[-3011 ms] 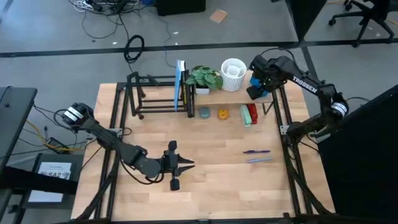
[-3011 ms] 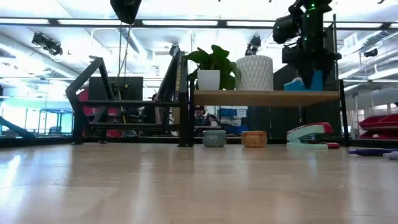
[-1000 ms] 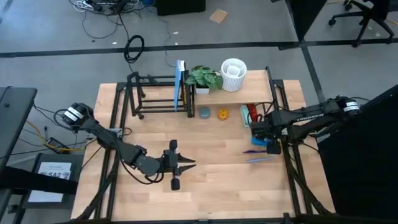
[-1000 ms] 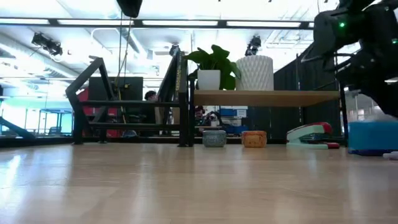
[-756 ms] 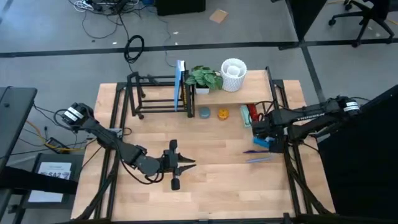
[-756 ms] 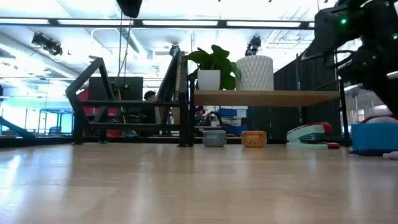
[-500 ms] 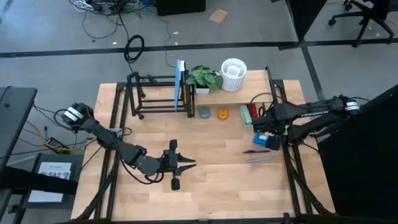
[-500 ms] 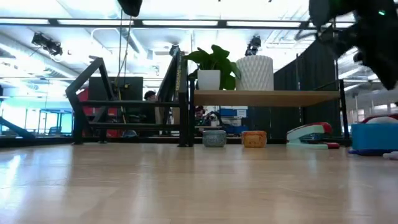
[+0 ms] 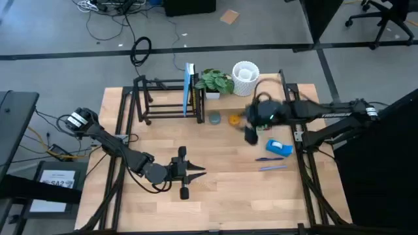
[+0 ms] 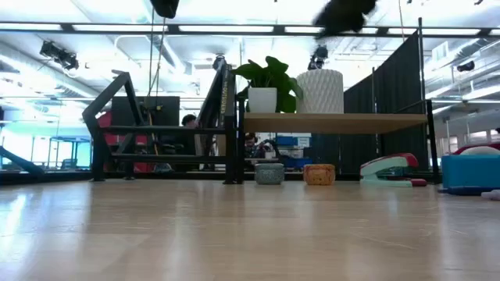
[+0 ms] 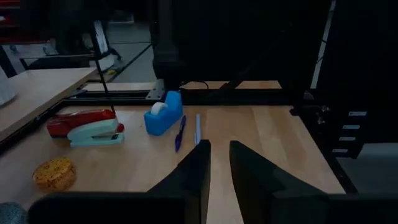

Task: Stock shelves
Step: Remove the white pen organizer from the shelf, then remove the green stapler from under the shelf

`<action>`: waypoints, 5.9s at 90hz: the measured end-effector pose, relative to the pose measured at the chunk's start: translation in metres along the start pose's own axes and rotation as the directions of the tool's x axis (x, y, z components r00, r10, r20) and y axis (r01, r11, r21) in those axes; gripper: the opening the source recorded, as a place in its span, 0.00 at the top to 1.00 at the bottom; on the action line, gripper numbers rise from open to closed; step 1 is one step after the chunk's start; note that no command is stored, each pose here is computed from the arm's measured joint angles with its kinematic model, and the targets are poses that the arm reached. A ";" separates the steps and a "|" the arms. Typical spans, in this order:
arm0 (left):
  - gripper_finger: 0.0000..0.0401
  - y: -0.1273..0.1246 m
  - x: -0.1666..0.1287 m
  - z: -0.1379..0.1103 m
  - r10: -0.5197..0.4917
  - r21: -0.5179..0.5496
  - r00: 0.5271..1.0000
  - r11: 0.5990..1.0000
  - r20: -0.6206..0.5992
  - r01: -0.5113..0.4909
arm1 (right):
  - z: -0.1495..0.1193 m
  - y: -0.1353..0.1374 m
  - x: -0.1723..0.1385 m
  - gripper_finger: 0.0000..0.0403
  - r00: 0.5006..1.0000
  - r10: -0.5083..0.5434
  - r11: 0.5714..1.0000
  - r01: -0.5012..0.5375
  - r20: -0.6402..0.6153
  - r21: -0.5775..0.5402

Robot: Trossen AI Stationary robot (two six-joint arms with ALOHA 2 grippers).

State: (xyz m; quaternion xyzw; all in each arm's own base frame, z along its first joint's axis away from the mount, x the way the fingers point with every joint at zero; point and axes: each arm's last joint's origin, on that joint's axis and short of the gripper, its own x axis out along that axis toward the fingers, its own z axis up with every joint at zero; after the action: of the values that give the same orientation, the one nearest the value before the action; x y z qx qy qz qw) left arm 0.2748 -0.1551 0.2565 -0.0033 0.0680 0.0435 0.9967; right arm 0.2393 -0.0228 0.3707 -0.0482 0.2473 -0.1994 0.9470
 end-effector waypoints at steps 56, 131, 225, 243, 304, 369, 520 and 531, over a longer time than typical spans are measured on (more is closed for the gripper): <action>0.90 0.000 0.000 -0.002 0.001 0.008 1.000 1.000 -0.013 -0.001 | -0.007 -0.115 0.062 0.54 0.954 -0.204 0.976 0.180 -0.221 -0.126; 0.90 0.000 0.000 -0.002 0.002 0.010 1.000 1.000 -0.018 -0.002 | 0.025 -0.061 0.018 1.00 0.958 0.052 0.999 -0.049 -0.280 0.018; 0.90 0.000 0.000 -0.002 0.001 -0.043 1.000 0.999 -0.017 -0.002 | -0.149 0.181 -0.101 1.00 0.620 0.393 0.888 -0.065 -0.679 0.455; 0.90 0.000 0.000 -0.002 0.001 -0.043 1.000 0.999 -0.017 -0.002 | -0.170 0.178 -0.099 1.00 0.620 0.343 0.893 0.019 -0.705 0.450; 0.90 0.000 0.000 -0.002 0.001 -0.043 1.000 0.999 -0.018 -0.002 | -0.174 0.181 -0.118 1.00 0.527 0.350 0.804 0.254 -0.774 0.537; 0.90 0.000 0.000 -0.002 0.001 -0.021 1.000 1.000 -0.018 -0.001 | -0.148 0.165 -0.100 0.58 0.278 0.393 0.843 0.271 -0.877 0.464; 0.90 0.000 0.000 -0.002 0.001 -0.013 1.000 1.000 -0.018 -0.001 | -0.077 0.150 -0.027 0.24 0.745 0.472 0.803 -0.144 -0.471 0.578; 0.90 0.000 0.000 -0.002 0.002 -0.013 1.000 1.000 -0.018 -0.002 | -0.076 0.155 -0.009 0.24 0.777 0.437 0.874 -0.248 -0.453 0.418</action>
State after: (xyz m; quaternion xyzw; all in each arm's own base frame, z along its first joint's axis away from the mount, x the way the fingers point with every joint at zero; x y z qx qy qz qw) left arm 0.2745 -0.1549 0.2546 -0.0101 0.0765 0.0449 0.9960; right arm 0.2499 0.1234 0.2785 0.2177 0.4677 -0.0654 0.8542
